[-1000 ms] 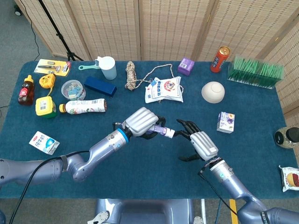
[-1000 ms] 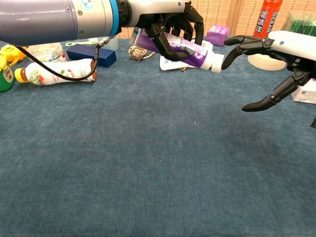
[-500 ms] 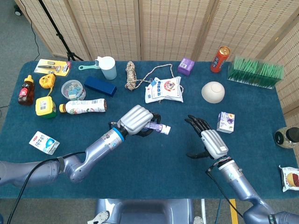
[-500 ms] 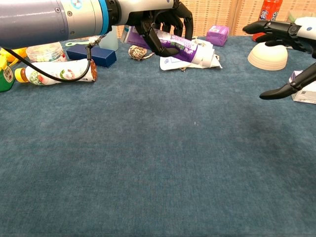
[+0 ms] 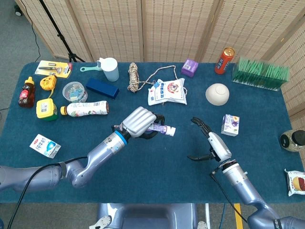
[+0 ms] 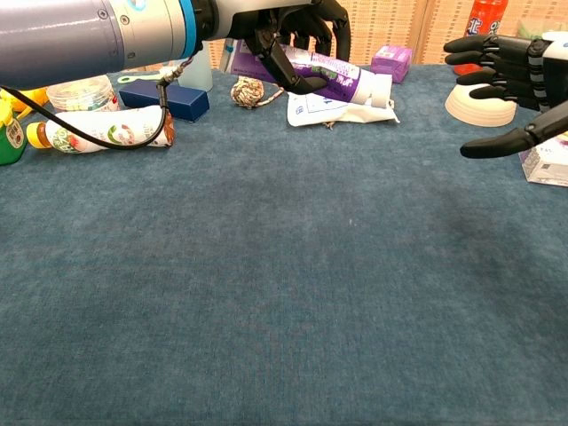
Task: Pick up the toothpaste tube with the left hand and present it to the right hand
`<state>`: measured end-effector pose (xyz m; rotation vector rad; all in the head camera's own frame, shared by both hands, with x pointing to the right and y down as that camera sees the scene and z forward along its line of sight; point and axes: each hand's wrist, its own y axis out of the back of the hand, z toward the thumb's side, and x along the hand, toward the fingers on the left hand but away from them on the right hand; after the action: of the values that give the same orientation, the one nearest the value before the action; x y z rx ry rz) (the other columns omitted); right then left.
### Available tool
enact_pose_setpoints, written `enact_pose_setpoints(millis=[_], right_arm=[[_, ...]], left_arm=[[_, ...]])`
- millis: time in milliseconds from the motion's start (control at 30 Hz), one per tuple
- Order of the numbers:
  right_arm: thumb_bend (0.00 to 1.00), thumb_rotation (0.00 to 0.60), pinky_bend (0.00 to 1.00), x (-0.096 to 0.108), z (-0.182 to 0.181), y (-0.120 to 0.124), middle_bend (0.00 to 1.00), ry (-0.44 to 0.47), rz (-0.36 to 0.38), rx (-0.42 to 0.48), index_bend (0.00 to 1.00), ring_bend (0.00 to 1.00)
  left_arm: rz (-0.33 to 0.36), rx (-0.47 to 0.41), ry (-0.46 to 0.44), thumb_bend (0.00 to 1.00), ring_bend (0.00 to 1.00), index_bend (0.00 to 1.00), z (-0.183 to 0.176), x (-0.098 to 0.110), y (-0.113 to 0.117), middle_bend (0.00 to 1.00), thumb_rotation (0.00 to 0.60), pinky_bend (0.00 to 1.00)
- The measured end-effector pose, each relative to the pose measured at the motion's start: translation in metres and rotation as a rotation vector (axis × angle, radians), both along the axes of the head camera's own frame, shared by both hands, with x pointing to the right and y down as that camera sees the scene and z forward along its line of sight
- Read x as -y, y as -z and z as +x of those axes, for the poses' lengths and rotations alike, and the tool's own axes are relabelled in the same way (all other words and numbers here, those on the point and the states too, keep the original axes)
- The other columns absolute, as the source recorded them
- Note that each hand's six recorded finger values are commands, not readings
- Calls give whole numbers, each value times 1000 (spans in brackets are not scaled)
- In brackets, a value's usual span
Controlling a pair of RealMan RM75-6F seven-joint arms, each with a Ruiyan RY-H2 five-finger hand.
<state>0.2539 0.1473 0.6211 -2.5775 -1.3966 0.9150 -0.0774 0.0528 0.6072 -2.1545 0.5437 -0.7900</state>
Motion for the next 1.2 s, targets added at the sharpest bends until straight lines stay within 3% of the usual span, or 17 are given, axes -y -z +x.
enact_pose_setpoints(millis=[300, 500, 833, 1200], right_arm=[[0, 600, 0, 5, 10, -6, 0, -130, -106, 153, 0, 0], [0, 600, 0, 13, 18, -7, 0, -268, -177, 305, 0, 0], [0, 596, 0, 21, 26, -1, 0, -379, -199, 435, 0, 0], [0, 444, 0, 27, 30, 10, 0, -482, -188, 599, 0, 0]], left_arm=[[-11, -30, 26, 583, 552, 685, -1, -1, 1, 570, 600, 587], [-17, -43, 30, 581, 551, 685, 1, -5, 1, 570, 600, 588], [-7, -60, 44, 579, 551, 685, 4, -9, 0, 570, 600, 588], [32, -93, 70, 574, 551, 685, 12, -15, 2, 570, 600, 587]])
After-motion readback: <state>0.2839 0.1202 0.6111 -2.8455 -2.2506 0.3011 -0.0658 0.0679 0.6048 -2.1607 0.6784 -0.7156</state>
